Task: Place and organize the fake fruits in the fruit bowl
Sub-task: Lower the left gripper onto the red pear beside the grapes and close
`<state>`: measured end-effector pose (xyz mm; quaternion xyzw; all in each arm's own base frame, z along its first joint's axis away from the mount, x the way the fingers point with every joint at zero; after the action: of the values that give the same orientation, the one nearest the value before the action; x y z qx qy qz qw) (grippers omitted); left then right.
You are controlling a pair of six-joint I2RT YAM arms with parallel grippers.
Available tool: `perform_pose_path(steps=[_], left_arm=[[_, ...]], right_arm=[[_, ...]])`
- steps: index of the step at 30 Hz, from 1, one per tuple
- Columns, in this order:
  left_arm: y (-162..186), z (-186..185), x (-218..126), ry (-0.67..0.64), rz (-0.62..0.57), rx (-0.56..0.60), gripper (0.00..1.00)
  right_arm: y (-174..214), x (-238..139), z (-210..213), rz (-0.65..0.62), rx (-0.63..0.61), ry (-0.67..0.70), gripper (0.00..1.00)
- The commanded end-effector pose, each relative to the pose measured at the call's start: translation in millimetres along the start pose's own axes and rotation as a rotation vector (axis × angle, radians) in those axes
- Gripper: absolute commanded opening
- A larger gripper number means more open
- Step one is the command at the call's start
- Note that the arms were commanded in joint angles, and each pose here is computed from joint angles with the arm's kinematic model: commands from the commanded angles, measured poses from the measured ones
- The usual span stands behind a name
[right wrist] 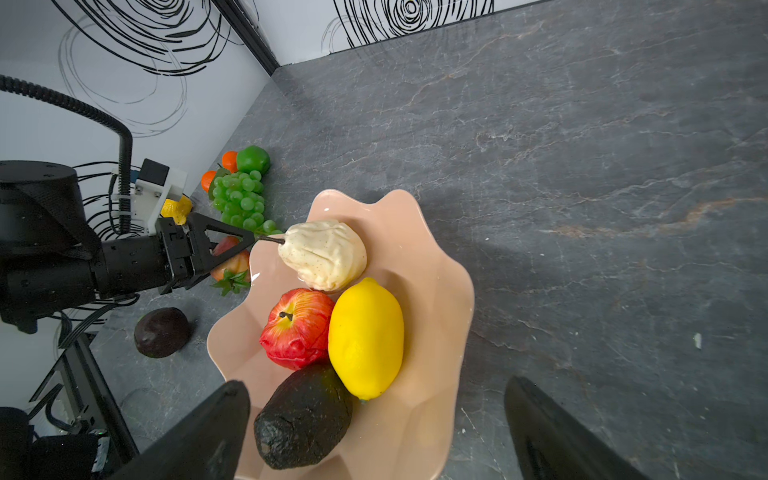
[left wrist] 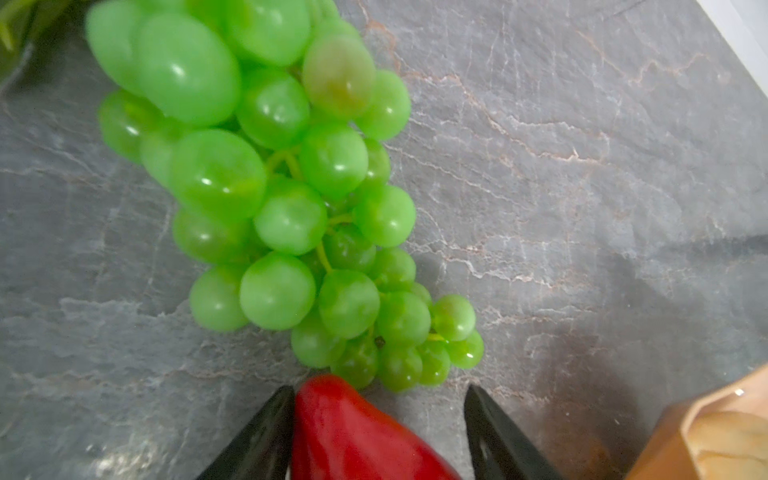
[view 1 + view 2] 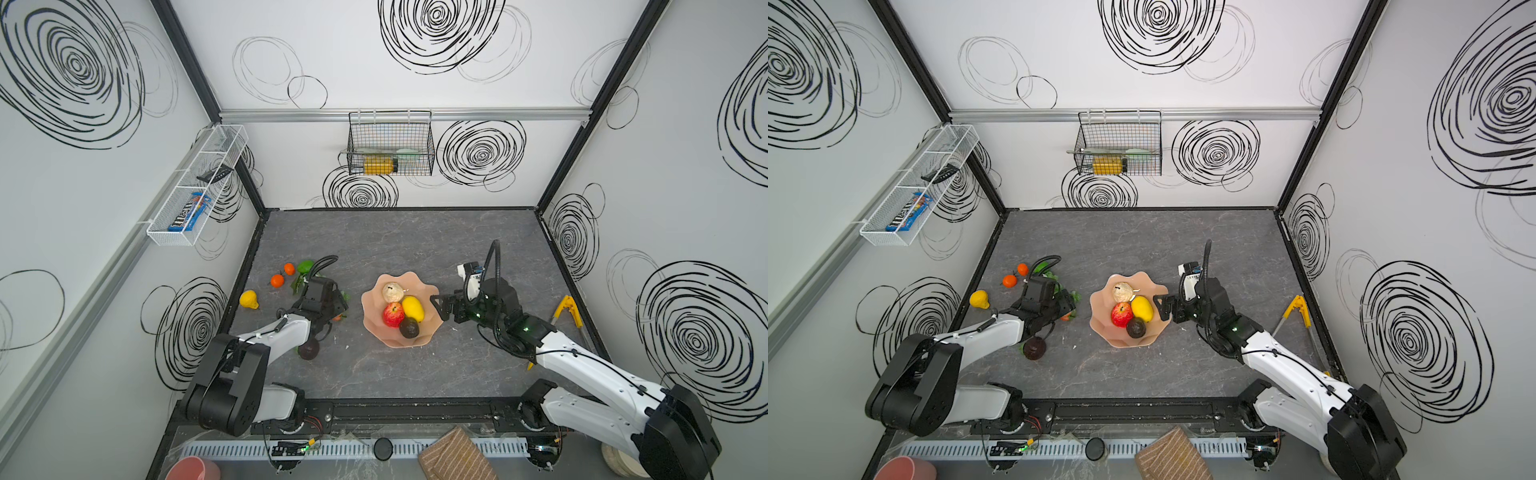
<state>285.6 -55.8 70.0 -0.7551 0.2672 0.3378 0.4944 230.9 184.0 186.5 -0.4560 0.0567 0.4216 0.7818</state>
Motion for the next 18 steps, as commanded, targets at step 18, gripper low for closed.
perform_pose_path(steps=[18], left_arm=[[2.1, -11.0, -10.7, 0.132, -0.052, -0.057, 0.50]], right_arm=[[-1.8, 3.6, 11.5, 0.006, 0.088, -0.077, 0.99]])
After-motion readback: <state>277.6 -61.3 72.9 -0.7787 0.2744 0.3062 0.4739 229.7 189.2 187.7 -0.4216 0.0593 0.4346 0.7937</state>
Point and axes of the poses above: each gripper's point midway between its finger pads, its own x axis out along the fingers, its own z axis along the line the jaws close on, y = z × x, the point moved 5 cm from there along -x, back along the fingers, and after that the axes turned 11 degrees about x, right-handed, at the moved point
